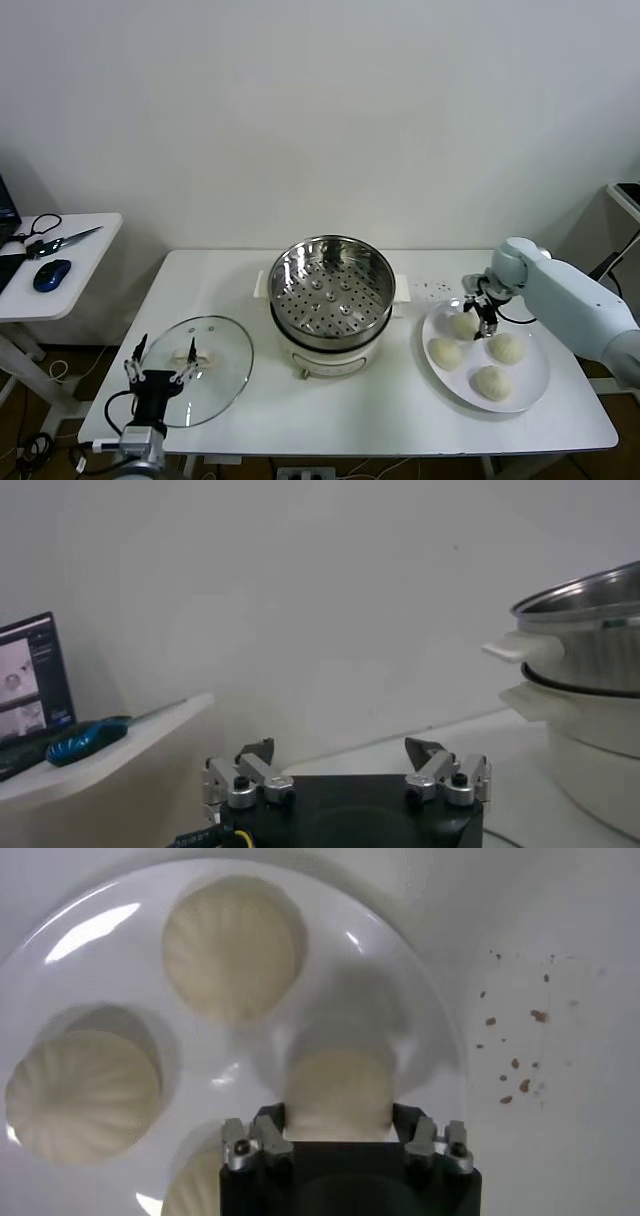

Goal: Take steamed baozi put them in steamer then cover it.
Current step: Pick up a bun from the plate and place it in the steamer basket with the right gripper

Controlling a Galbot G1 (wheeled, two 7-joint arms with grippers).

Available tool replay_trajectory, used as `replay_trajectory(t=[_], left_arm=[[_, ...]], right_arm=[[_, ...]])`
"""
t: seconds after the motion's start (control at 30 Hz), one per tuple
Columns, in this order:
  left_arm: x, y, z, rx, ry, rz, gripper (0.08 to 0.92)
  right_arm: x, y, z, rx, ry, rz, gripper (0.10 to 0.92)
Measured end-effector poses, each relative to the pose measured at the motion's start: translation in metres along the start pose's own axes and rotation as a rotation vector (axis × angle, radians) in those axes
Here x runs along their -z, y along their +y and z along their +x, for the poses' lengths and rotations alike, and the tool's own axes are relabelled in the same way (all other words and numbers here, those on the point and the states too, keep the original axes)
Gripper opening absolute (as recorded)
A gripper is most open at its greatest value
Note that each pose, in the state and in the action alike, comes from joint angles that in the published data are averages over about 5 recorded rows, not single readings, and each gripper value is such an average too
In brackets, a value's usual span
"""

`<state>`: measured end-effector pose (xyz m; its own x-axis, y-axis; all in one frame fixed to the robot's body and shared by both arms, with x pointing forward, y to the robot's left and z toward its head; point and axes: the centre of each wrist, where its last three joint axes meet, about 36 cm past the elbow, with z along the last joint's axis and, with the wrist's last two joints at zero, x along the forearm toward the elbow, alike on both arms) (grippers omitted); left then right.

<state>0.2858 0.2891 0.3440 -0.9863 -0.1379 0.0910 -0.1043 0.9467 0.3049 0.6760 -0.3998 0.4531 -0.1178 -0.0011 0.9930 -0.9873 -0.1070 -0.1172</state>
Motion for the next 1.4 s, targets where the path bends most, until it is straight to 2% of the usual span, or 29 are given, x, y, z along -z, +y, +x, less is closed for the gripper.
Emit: replay_trajectory(t=[0.17,0.3,0.67,0.93,1.17,1.4], left_arm=[[0.0,0.0,0.001,-0.002,0.001,0.0,0.823],[-0.001,0.0,0.003,-0.006,0.003,-0.004,0.823],[0.001,0.001,0.003,-0.011,0.004,-0.001,0.823],[0.003,0.001,0.002,-0.017,0.007,0.002,0.823],[0.004,0.0,0.003,-0.023,0.01,-0.002,0.823],[0.008,-0.001,0.003,-0.026,0.003,-0.007,0.823]], right_arm=[[0.0,-0.004,0.015,-0.014,-0.011,0.037,0.67],[0.009,-0.018,0.044,-0.043,-0.016,0.117,0.671],[0.082,-0.073,0.179,-0.166,0.012,0.505,0.679],[0.173,-0.093,0.263,-0.244,0.055,0.852,0.679],[0.26,-0.09,0.282,-0.261,0.103,1.133,0.679],[0.324,-0.079,0.257,-0.254,0.153,1.355,0.679]])
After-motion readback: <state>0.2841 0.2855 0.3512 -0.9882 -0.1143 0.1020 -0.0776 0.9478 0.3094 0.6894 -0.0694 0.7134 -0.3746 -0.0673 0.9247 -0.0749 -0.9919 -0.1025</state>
